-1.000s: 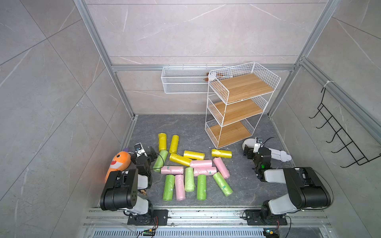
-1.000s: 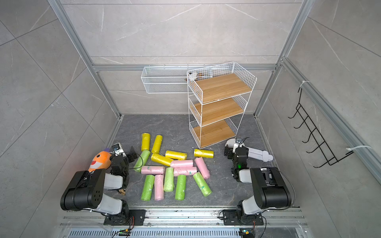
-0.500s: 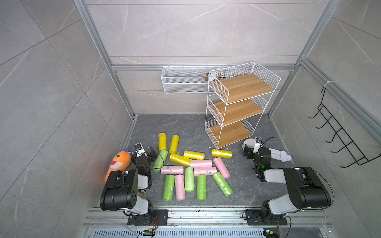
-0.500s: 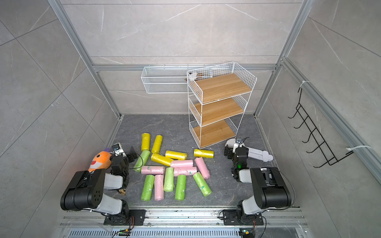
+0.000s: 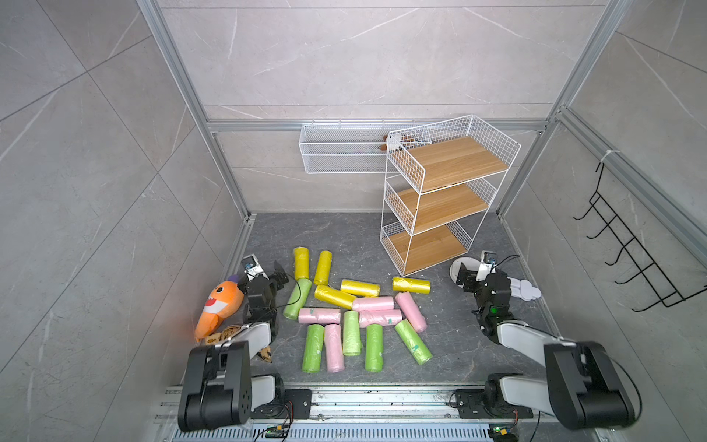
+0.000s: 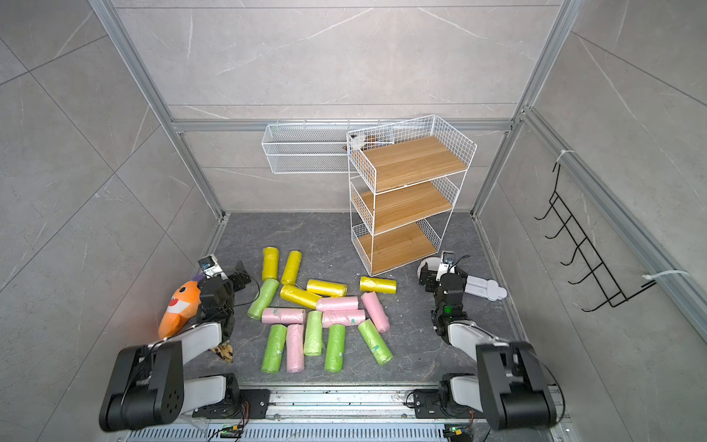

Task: Sort the rolls of trash bags by color and place them on the shelf
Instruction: Adjust the shelf at the center of the board.

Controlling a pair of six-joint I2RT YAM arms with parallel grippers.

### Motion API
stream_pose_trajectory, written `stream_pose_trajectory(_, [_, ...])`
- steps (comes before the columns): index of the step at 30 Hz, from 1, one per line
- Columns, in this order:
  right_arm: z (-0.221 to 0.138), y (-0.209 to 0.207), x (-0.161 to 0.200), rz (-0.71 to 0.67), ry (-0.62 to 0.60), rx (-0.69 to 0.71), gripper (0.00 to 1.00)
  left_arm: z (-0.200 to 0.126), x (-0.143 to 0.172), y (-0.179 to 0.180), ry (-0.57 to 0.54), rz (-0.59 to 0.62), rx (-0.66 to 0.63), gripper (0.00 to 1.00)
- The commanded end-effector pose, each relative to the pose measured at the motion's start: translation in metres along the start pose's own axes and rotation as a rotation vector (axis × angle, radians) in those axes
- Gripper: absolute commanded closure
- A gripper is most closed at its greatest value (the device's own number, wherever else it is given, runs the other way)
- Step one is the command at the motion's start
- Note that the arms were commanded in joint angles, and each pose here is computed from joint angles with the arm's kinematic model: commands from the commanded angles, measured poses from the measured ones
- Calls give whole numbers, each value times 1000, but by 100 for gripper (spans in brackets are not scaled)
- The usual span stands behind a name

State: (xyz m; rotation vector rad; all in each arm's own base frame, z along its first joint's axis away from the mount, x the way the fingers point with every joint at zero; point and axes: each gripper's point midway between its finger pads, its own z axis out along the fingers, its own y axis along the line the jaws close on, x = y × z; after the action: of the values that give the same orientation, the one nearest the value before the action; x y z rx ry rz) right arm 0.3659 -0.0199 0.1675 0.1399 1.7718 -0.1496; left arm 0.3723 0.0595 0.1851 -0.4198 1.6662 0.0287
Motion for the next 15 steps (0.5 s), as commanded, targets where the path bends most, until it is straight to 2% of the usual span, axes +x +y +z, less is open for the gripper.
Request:
stream_pose_trajectory(1, [-16,10,-46,69,-44,-67,0,-13,-30,-48,24,-187,230,1])
stream_pose_trajectory(3, [-14,18,-74,76,-26,-114,0,-22,-46,-83,27,-234,361,3])
stream_pose_trajectory(5, [-9,26,-98,59,6,-160,0,-38,-57,-128,28,-203,471,5])
stream_pose_trajectory(9, [-4,23,-144,89,-43,-191,0,-79,-64,-229,46,-35,662,7])
stream_pose_trajectory(12, [4,12,-162,131,-33,-184,0,-99,-62,-292,61,65,790,12])
stream_pose_trajectory(15, [13,-1,-174,164,-20,-176,0,-114,-60,-346,29,200,853,13])
